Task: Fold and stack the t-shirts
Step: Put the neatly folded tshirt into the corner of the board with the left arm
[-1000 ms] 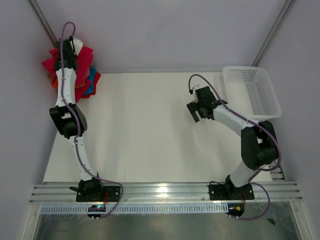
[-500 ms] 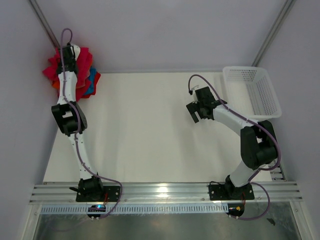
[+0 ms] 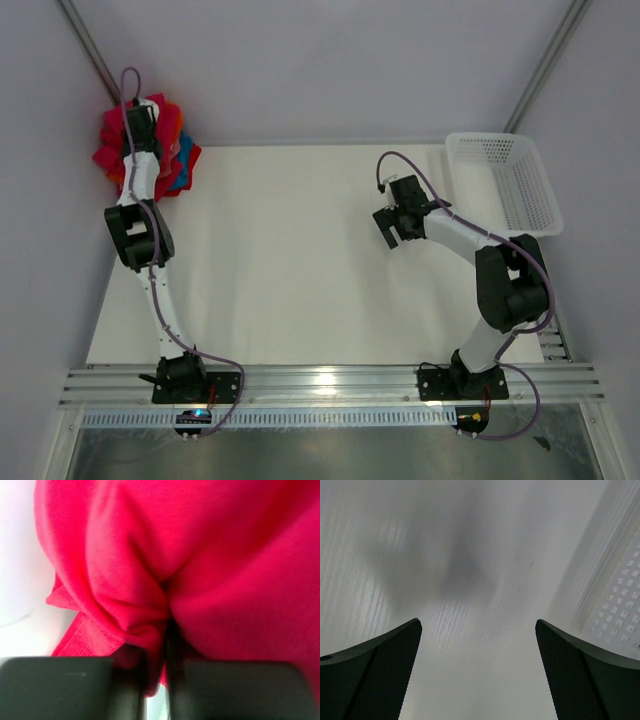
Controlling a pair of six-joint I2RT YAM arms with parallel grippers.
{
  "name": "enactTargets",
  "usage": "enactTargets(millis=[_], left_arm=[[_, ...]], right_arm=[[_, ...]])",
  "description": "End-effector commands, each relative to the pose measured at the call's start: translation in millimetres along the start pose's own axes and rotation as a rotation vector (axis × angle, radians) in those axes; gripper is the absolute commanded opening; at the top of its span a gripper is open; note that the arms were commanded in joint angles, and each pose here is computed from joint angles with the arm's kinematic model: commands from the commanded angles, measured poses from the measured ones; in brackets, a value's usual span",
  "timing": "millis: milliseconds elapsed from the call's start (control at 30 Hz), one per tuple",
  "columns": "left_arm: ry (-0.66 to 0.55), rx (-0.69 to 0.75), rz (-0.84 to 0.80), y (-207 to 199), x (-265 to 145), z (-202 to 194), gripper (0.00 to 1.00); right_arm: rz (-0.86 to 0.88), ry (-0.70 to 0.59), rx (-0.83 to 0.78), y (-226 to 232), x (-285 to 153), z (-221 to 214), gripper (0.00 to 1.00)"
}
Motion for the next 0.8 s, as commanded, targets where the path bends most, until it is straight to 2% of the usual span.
enactTargets(millis=[0, 67, 100, 167, 200, 233, 433, 567, 767], left_arm=[[0.081, -0.012, -0.128, -42, 4, -33, 0.23], [0.076, 0.030, -0.159, -61, -4, -33, 0.31], [0.077, 0.046, -0.166, -71, -5, -39, 0.48], [0.039, 0.058, -0.165, -82, -16, -29, 0.75], [0.024, 0.056, -0.153, -84, -18, -25, 0.93], [0.004, 0.057, -0.152, -88, -24, -17, 0.99], [-0.087, 0.043, -0.072, -75, -45, 30, 0.99], [-0.177, -0.039, -0.042, -44, -76, 74, 0.99], [-0.189, -0.023, 0.031, -22, -93, 86, 0.99]], right_arm=[[0.011, 0.000, 0.023, 1, 2, 0, 0.99], [0.007, 0.003, 0.025, 1, 3, 0, 0.99], [0.008, 0.004, 0.023, 1, 3, 0, 0.99], [0.006, 0.007, 0.024, 1, 3, 0, 0.99], [0.007, 0.006, 0.023, 1, 3, 0, 0.99], [0.008, 0.005, 0.025, 1, 3, 0, 0.99], [0.007, -0.002, 0.025, 1, 3, 0, 0.99], [0.006, -0.008, 0.024, 0, 1, 0, 0.99], [0.021, -0.021, 0.032, 0, -3, 1, 0.99]])
Point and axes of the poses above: each gripper's point midway between its finger pads, its own x axis out along the fingers, its own y axis along the line the jaws close on, z = x × y, the point moved 10 cm from there along -x, back along the fingers, and after that the axes turned 3 degrees about x, right-handed, at the moved point
